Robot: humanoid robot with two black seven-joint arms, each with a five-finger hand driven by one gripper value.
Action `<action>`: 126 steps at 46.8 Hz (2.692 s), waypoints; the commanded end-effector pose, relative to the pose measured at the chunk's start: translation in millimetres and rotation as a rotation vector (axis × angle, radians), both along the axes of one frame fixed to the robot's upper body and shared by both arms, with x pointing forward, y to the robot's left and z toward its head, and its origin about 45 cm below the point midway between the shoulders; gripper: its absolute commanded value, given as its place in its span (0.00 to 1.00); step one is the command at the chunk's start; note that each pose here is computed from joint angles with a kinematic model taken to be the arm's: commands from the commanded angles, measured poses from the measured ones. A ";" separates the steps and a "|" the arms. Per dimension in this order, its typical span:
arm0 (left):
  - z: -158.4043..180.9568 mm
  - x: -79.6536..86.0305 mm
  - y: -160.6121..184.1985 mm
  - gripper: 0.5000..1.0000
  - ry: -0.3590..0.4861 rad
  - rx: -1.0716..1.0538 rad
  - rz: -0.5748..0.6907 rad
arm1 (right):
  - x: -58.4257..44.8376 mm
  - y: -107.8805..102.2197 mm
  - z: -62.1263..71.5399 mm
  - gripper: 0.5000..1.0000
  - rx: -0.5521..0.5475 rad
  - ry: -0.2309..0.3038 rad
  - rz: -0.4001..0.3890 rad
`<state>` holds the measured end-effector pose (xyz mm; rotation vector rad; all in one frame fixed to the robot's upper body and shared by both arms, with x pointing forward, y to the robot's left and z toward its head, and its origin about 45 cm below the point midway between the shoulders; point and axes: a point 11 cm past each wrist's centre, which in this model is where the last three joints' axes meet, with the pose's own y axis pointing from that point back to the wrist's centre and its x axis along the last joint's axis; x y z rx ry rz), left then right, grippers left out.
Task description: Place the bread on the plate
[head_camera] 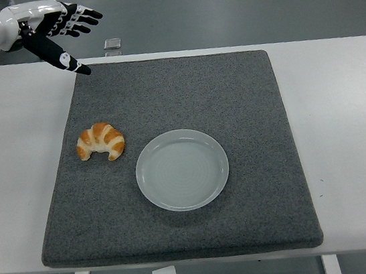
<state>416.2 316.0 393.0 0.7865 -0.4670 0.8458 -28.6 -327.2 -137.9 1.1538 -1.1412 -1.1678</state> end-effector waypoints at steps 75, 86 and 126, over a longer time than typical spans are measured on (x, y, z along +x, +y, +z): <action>-169.2 -42.1 15.5 0.97 -0.090 0.101 -0.191 | -0.2 -0.4 0.0 0.86 -0.003 0.003 0.000; -176.5 -37.1 15.5 0.97 -0.108 0.091 -0.186 | -0.2 -0.4 0.0 0.86 -0.003 0.003 0.000; -184.0 -31.4 10.7 0.23 -0.118 0.077 -0.190 | -0.1 -1.2 0.1 0.86 -0.008 0.002 0.000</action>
